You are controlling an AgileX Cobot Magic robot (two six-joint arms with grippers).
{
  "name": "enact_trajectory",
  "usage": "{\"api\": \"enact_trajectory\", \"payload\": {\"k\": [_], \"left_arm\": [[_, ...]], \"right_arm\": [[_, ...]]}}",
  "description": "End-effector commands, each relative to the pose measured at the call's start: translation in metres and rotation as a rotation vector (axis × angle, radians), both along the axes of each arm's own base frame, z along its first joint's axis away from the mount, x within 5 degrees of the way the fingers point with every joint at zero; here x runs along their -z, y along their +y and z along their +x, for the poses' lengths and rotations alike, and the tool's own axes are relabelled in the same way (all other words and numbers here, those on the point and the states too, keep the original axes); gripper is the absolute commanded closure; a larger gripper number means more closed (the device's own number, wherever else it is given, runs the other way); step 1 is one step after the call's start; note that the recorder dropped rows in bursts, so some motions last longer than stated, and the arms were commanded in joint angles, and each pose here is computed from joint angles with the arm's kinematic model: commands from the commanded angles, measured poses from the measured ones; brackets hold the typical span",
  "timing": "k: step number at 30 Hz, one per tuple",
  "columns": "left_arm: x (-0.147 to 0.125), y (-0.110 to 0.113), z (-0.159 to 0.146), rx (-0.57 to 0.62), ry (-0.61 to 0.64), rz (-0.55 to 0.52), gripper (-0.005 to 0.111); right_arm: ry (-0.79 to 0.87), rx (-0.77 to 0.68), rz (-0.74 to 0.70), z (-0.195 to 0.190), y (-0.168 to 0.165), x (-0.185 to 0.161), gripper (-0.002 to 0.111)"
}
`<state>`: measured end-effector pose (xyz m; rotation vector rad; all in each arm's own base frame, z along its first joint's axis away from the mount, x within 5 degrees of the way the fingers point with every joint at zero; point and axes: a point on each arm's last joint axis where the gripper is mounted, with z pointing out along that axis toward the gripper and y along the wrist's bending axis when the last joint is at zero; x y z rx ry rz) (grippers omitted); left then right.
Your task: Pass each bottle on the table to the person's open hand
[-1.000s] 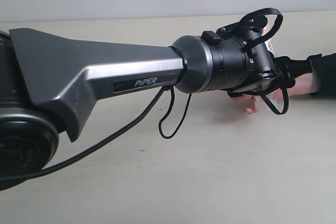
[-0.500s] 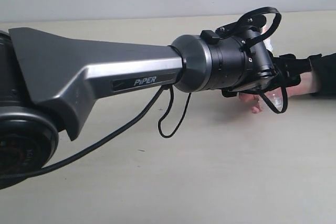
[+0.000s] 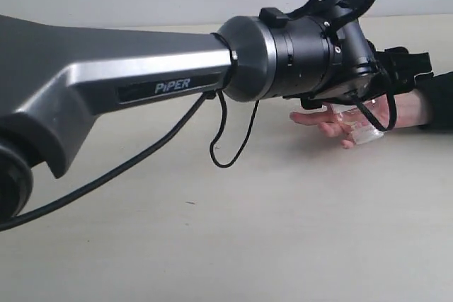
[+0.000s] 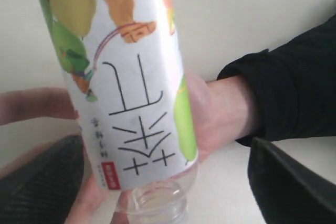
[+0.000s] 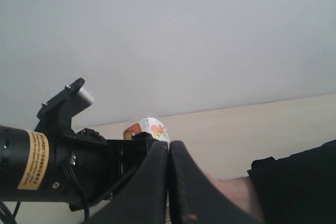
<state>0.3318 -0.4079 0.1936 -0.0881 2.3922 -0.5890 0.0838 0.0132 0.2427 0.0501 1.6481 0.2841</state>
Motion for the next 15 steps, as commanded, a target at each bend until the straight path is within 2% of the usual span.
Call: {"api": "enact_trajectory", "payload": {"k": [1, 4, 6, 7, 8, 10, 11, 12, 14, 15], "left_arm": [[-0.038, 0.013, -0.003, -0.021, -0.028, 0.012, 0.025], [-0.057, 0.022, -0.006, -0.005, -0.053, 0.068, 0.026], [-0.071, 0.028, -0.01, 0.006, -0.069, 0.099, 0.03], [-0.079, 0.032, -0.012, 0.016, -0.08, 0.114, 0.036], [-0.095, 0.038, -0.015, 0.029, -0.098, 0.133, 0.054], [-0.107, 0.045, -0.019, 0.018, -0.096, 0.153, 0.079], [-0.113, 0.05, -0.022, 0.003, -0.089, 0.162, 0.097], [-0.122, 0.058, -0.025, 0.011, -0.095, 0.215, 0.105], [-0.137, 0.066, -0.031, 0.093, -0.146, 0.302, 0.107], [-0.142, 0.07, -0.034, 0.103, -0.154, 0.312, 0.107]], "right_arm": [[-0.006, 0.007, 0.002, 0.0, -0.001, 0.0, 0.108], [-0.006, 0.007, 0.002, 0.0, -0.001, 0.0, 0.108], [-0.006, 0.007, 0.002, 0.0, -0.001, 0.0, 0.108], [-0.006, 0.007, 0.002, 0.0, -0.001, 0.0, 0.108], [-0.006, 0.007, 0.004, 0.0, -0.001, 0.0, 0.108], [-0.006, 0.007, 0.004, 0.0, -0.001, 0.0, 0.108], [-0.006, 0.007, 0.004, 0.0, -0.001, 0.0, 0.108], [-0.006, 0.007, 0.004, 0.0, -0.001, 0.0, 0.108], [-0.006, 0.007, 0.004, 0.0, -0.001, 0.0, 0.108], [-0.006, 0.007, 0.004, 0.0, -0.001, 0.0, 0.108]]}}
